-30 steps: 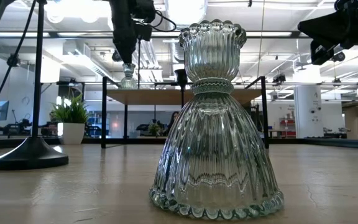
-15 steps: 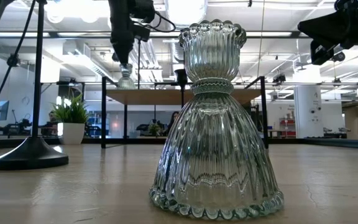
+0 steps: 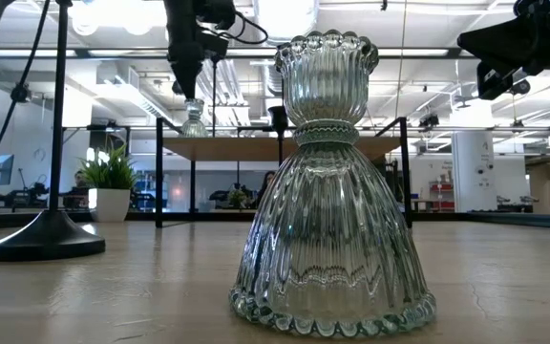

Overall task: Pick & Place candle stick holders
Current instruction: Put the green candle holder on the shelf, then put the black candle holder on the shelf

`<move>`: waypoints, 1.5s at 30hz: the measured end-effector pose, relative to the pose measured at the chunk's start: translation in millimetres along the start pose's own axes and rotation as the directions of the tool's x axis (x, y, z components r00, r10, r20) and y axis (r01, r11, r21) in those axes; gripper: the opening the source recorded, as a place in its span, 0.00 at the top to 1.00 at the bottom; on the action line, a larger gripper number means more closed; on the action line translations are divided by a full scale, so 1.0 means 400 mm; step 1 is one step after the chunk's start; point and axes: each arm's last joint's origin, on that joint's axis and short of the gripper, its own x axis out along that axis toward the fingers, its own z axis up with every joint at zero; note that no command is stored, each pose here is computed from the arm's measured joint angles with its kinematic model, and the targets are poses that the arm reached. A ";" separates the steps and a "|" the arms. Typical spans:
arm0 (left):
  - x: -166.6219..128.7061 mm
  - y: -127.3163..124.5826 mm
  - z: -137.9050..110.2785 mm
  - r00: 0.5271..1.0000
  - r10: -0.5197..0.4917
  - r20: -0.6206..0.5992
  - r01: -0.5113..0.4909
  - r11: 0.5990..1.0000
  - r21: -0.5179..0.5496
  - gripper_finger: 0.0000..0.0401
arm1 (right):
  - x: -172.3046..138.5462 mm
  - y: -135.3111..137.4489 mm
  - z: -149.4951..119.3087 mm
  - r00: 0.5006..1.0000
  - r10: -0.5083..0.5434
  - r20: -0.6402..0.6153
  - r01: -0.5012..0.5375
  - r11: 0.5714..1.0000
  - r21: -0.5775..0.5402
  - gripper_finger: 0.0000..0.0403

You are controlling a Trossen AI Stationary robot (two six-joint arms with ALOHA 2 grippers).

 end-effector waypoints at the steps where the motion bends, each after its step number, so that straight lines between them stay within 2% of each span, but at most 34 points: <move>1: -0.006 0.000 -0.003 1.000 0.000 0.006 0.000 1.000 -0.002 0.73 | 0.000 0.000 0.000 1.000 0.000 0.000 0.000 1.000 0.000 0.98; 9: -0.046 -0.010 -0.026 0.999 -0.030 0.043 0.031 0.999 -0.037 0.73 | 0.000 0.000 0.000 1.000 0.000 -0.001 0.000 1.000 0.001 0.98; 16: -0.114 -0.036 -0.082 0.997 -0.058 0.042 0.061 0.994 -0.085 0.73 | 0.000 0.000 0.000 1.000 0.000 -0.001 0.000 1.000 0.002 0.98; 20: -0.174 -0.057 -0.119 0.983 -0.119 0.136 0.135 0.985 -0.108 0.73 | 0.000 0.000 0.000 1.000 0.000 0.000 0.000 1.000 0.002 0.98; 24: -0.243 -0.092 -0.164 0.937 -0.238 0.257 0.267 0.960 -0.084 0.73 | 0.000 0.000 0.000 1.000 0.000 0.000 0.000 1.000 0.000 0.98; 28: -0.299 -0.143 -0.202 0.902 -0.284 0.326 0.316 0.948 -0.049 0.73 | 0.000 0.000 0.000 1.000 0.000 0.000 0.000 1.000 0.000 0.98; 32: -0.322 -0.225 -0.200 0.824 -0.365 0.433 0.364 0.927 0.090 0.73 | 0.000 0.000 0.000 1.000 0.000 -0.001 0.000 1.000 0.000 0.98; 35: -0.317 -0.315 -0.182 0.731 -0.461 0.503 0.387 0.887 0.251 0.73 | 0.000 0.000 0.000 1.000 0.000 -0.001 0.000 1.000 0.000 0.98; 39: -0.289 -0.438 -0.165 0.627 -0.572 0.529 0.358 0.815 0.456 0.73 | 0.000 0.000 0.000 1.000 0.000 -0.001 0.000 1.000 0.000 0.98; 42: -0.259 -0.501 -0.155 0.589 -0.601 0.541 0.330 0.789 0.518 0.73 | 0.000 0.000 0.000 1.000 0.000 -0.001 0.000 1.000 0.000 0.98; 45: -0.225 -0.532 -0.139 0.582 -0.590 0.559 0.314 0.797 0.515 0.73 | 0.000 0.000 0.000 1.000 0.000 -0.001 0.000 1.000 0.000 0.98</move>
